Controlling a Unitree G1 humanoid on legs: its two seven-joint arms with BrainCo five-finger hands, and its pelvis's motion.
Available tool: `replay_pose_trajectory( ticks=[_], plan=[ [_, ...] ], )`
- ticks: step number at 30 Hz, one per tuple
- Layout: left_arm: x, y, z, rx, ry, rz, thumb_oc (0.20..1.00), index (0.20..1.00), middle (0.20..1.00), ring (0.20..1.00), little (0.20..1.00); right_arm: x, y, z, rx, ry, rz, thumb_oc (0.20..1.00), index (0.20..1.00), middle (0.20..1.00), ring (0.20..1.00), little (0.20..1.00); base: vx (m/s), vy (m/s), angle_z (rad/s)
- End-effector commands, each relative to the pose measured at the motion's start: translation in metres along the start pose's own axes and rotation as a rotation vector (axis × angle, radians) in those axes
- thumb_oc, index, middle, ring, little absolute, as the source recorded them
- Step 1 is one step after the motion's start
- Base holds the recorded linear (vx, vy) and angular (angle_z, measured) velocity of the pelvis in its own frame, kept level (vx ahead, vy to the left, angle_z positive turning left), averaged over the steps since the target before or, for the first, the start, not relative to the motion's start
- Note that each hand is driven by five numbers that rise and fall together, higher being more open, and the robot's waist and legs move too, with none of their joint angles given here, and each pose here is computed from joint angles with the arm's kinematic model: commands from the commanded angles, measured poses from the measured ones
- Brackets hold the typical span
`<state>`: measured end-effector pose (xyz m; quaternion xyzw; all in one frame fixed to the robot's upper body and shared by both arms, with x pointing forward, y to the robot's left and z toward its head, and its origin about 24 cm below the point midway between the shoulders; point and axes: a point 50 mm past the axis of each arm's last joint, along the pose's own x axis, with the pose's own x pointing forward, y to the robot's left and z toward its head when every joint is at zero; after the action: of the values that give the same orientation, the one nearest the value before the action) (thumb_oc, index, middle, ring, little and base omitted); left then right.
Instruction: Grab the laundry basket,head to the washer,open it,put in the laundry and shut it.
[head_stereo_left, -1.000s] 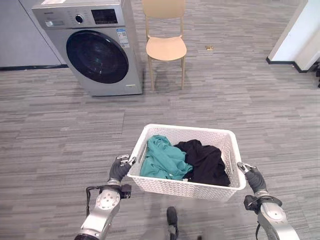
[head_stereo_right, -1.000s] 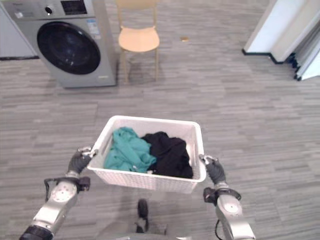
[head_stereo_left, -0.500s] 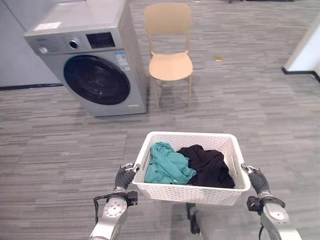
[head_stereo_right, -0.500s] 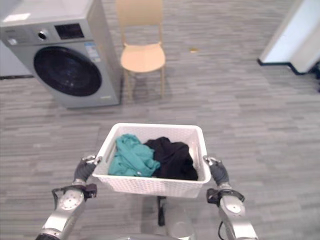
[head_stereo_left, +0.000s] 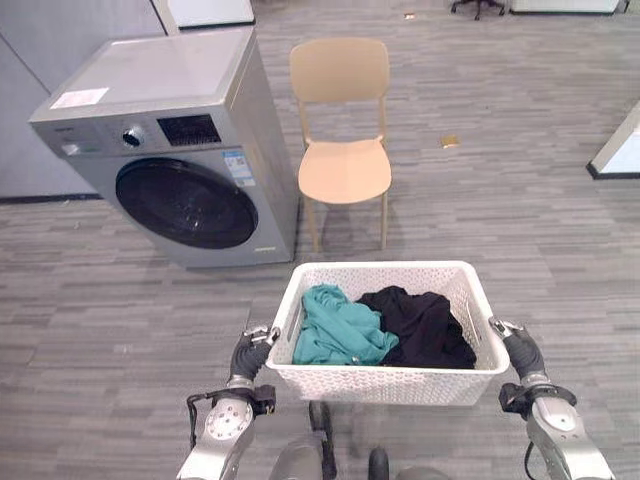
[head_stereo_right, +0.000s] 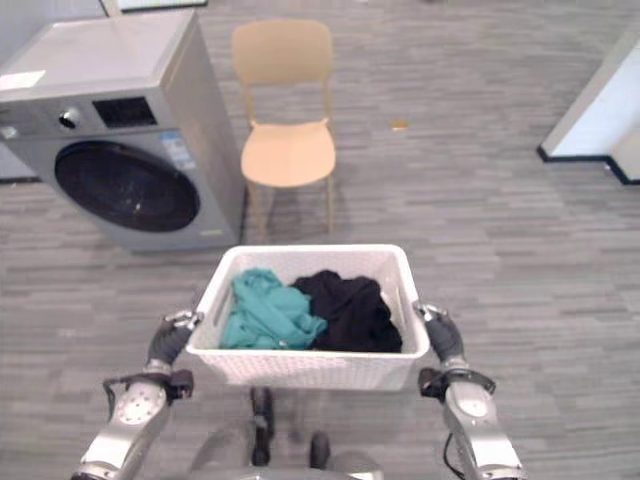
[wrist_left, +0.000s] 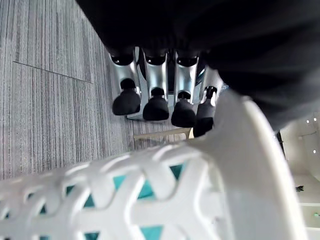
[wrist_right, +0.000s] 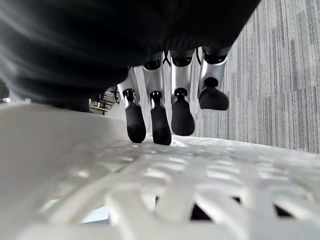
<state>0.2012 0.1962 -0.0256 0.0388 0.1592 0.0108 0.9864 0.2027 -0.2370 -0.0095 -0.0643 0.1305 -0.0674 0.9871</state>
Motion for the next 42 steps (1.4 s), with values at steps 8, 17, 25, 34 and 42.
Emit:
replay_pose_trajectory(
  ticks=[8,17,25,34,42],
  plan=[
    [0.004,-0.027,0.052,0.030,-0.271,-0.167,0.200,0.200,0.200,0.200,0.200,0.002,0.042,0.050,0.073,-0.269,0.182,0.200,0.200,0.200,0.200,0.200,0.57,0.177,-0.43],
    [0.007,-0.017,0.059,0.017,-0.293,-0.110,0.200,0.200,0.200,0.200,0.200,0.009,0.057,0.063,0.074,-0.312,0.229,0.200,0.200,0.200,0.200,0.200,0.33,0.057,-0.06],
    [0.009,-0.021,0.055,0.003,-0.291,-0.115,0.200,0.200,0.200,0.200,0.200,0.004,0.051,0.050,0.096,-0.273,0.211,0.200,0.200,0.200,0.200,0.200,0.33,-0.152,0.39],
    [0.009,-0.025,0.046,-0.023,-0.246,-0.125,0.200,0.200,0.200,0.200,0.200,0.007,0.031,0.041,0.015,-0.218,0.149,0.200,0.200,0.200,0.200,0.200,0.17,-0.106,0.66],
    [0.013,-0.029,0.045,0.033,-0.241,-0.116,0.200,0.200,0.200,0.200,0.200,0.013,0.030,0.035,-0.098,-0.198,0.111,0.200,0.200,0.200,0.200,0.200,0.13,0.100,-0.18]
  ],
)
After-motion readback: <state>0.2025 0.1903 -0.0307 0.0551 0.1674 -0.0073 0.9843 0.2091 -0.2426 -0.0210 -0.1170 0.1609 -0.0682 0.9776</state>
